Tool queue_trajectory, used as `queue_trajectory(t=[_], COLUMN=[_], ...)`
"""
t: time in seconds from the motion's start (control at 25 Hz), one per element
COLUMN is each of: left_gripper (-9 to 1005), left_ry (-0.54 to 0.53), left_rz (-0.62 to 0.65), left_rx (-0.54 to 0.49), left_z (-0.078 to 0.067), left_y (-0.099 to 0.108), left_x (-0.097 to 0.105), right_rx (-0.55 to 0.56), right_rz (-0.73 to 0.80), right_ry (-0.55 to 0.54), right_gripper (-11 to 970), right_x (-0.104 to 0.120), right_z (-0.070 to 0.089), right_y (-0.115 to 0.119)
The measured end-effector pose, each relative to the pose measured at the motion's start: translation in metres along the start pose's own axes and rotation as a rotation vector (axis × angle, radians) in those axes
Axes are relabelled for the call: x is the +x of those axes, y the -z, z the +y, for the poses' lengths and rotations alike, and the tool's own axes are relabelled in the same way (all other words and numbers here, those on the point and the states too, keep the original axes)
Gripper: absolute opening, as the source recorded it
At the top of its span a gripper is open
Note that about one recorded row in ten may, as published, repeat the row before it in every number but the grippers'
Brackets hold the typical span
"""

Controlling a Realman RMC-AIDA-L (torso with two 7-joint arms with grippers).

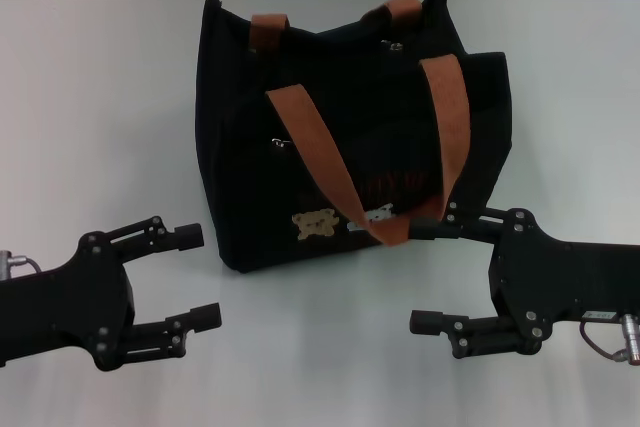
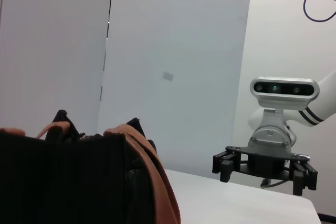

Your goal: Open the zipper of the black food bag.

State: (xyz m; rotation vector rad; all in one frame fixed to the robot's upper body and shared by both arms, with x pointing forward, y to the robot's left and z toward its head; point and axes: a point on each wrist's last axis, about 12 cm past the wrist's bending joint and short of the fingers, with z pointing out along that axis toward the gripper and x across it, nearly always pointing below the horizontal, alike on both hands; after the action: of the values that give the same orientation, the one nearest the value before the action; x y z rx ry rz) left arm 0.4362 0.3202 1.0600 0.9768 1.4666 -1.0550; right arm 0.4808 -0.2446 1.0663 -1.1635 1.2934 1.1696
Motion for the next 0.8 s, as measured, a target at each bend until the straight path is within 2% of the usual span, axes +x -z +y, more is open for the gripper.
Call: queue_trajectory(t=[0.8], left_gripper=[802], left_ry=[-0.012], left_rz=[-0.012], left_rx=[0.008], left_z=[0.0031], left_y=[-0.0054], left_x=[-0.0029], right_rx=[0.005], right_rz=[-0.001], right_ry=[0.002], right_gripper=[830], right_x=[-0.0004], right_z=[-0.0009], right_y=[0.0000])
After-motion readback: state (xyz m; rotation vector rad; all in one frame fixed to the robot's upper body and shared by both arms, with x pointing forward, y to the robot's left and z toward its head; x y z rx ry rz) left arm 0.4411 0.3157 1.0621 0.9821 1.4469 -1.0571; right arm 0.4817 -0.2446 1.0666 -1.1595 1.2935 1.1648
